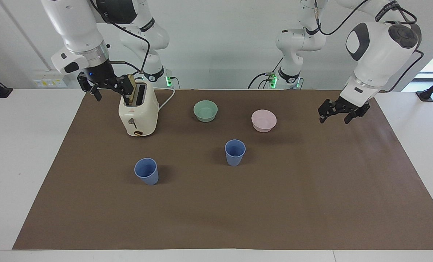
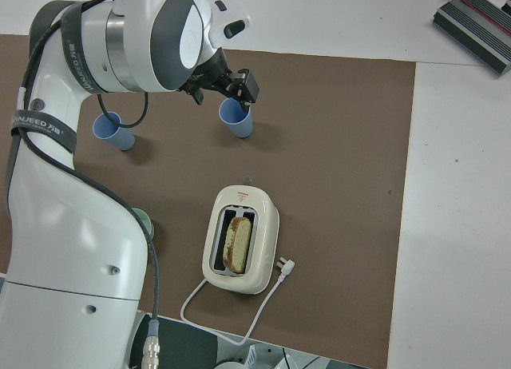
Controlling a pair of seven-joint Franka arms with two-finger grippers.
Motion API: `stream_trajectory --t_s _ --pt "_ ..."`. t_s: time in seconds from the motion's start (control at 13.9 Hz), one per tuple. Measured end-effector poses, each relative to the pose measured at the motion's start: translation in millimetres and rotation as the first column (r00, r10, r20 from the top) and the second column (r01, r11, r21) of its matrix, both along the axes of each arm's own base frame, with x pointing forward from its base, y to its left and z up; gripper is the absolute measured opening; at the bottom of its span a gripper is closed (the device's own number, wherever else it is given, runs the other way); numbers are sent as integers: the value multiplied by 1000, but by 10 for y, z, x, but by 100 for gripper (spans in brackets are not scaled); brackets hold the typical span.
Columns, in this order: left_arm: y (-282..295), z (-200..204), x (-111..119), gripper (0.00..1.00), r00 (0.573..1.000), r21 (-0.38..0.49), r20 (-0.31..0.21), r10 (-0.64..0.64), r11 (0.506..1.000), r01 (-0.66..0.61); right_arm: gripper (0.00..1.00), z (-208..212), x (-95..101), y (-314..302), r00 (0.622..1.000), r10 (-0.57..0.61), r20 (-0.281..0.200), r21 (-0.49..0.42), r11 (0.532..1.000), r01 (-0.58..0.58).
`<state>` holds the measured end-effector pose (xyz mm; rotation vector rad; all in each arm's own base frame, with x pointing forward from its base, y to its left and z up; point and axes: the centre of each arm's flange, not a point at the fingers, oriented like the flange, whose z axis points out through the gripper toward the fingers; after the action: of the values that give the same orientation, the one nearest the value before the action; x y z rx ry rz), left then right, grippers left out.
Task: Stack blue cups with both arms
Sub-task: 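Set the blue cup down, open the left gripper, withdraw to rest, then reach the right gripper to the other blue cup and grasp it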
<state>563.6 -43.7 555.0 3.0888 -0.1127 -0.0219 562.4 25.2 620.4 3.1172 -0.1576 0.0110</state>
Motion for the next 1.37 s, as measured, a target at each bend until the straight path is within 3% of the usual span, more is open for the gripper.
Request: stream_trajectory --t_s 0.29,0.65,0.86,1.01,1.37 --pt "46 480 -155 100 1000 0 -6 -28 1000 28 100 -189 356 -63 1000 -2 17 -1 1000 2" --pt "55 782 -264 100 999 13 -22 -34 999 34 100 -867 802 -145 1000 8 1 -41 999 -8" --pt "52 886 -340 100 999 14 -14 -36 999 36 100 -1149 1014 -148 999 14 44 -34 999 -13" --pt "50 921 -366 100 999 15 -11 -37 999 37 100 -1350 1110 -146 998 17 59 -29 999 -16" --pt "52 920 -371 100 999 15 -14 -36 999 37 100 -1921 1208 -29 998 39 43 -16 999 -39"
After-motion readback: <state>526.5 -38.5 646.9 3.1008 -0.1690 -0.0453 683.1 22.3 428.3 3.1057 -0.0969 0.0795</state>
